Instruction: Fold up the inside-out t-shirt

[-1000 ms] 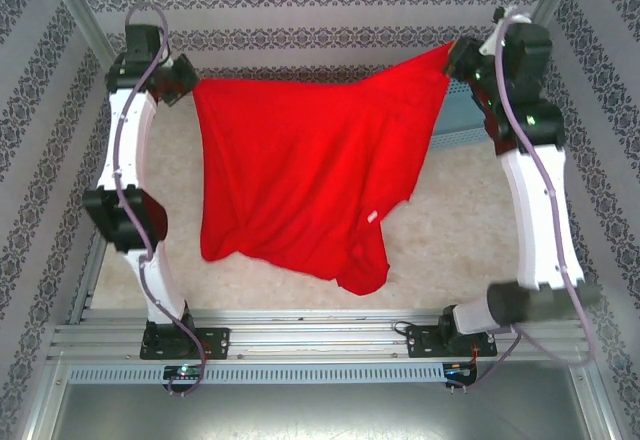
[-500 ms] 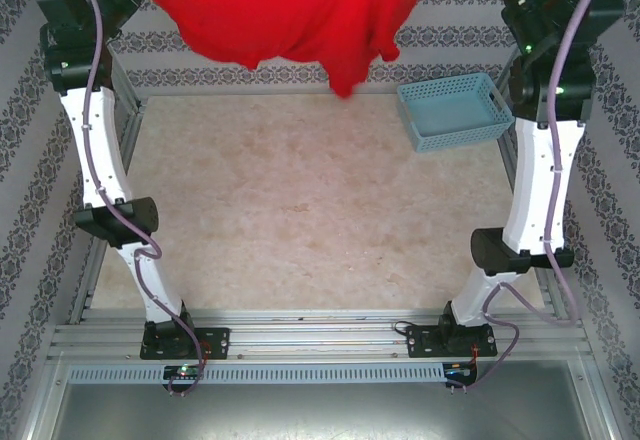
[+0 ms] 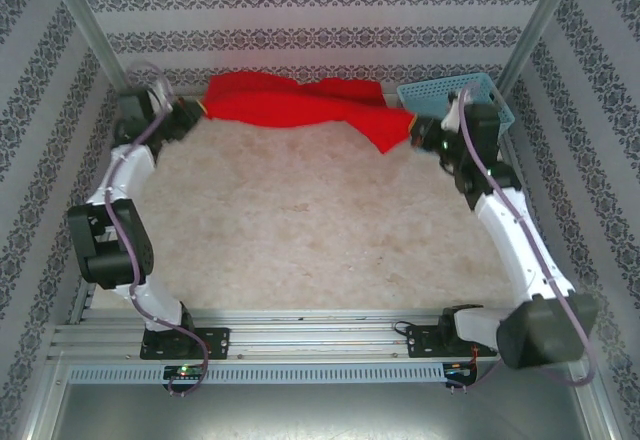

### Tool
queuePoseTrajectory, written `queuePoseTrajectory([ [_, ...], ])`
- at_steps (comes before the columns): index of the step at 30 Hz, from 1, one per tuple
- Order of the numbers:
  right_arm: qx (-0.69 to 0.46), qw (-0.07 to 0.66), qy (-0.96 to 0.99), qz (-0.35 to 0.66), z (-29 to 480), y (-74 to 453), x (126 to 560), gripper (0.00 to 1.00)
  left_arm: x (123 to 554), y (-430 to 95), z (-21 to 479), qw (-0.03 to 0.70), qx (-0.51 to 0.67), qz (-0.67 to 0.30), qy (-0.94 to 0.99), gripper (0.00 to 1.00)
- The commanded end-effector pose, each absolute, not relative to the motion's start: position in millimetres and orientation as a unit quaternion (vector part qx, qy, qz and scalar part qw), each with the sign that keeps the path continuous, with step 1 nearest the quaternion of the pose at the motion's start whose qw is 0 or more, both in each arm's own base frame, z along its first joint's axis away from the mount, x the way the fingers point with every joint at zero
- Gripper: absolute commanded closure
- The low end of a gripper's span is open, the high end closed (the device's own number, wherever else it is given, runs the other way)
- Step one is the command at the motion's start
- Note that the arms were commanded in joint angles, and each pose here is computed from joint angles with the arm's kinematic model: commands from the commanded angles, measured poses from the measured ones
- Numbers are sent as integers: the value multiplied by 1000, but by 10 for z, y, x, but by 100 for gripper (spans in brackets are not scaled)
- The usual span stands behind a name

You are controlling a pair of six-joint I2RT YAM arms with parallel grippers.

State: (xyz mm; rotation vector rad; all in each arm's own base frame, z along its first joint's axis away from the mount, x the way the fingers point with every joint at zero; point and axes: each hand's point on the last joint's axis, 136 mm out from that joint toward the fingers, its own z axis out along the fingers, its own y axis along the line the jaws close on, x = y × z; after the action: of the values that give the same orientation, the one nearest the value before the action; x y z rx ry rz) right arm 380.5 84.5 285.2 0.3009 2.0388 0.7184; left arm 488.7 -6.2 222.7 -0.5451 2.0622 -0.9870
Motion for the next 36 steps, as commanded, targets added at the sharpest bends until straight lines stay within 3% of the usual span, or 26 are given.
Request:
queuePoseTrajectory([
  [1, 158, 468, 813, 309, 2840, 750, 3412, 100, 4539, -329, 2448, 424, -171, -401, 794, 99],
  [4, 189, 406, 839, 310, 2298, 746, 3067, 100, 4138, -309, 1792, 362, -231, -373, 822, 99],
  [10, 263, 336, 858, 287, 1671, 610, 2483, 100, 3464, -387, 1191, 281, -277, -347, 851, 99],
  [18, 336, 313, 849, 260, 1379, 434, 1924, 100, 2836, -324, 1081, 260, -298, -289, 872, 94],
  [26, 372, 303, 847, 228, 1273, 295, 1525, 100, 2480, -304, 998, 264, -314, -270, 871, 89],
  [29, 381, 315, 843, 214, 1312, 218, 1413, 100, 2374, -327, 896, 247, -319, -268, 875, 82],
  [34, 389, 326, 838, 203, 1361, 156, 1321, 100, 2269, -263, 820, 237, -335, -242, 879, 51],
  [36, 385, 322, 839, 212, 1355, 191, 1344, 96, 2238, -200, 846, 242, -336, -212, 885, 48],
])
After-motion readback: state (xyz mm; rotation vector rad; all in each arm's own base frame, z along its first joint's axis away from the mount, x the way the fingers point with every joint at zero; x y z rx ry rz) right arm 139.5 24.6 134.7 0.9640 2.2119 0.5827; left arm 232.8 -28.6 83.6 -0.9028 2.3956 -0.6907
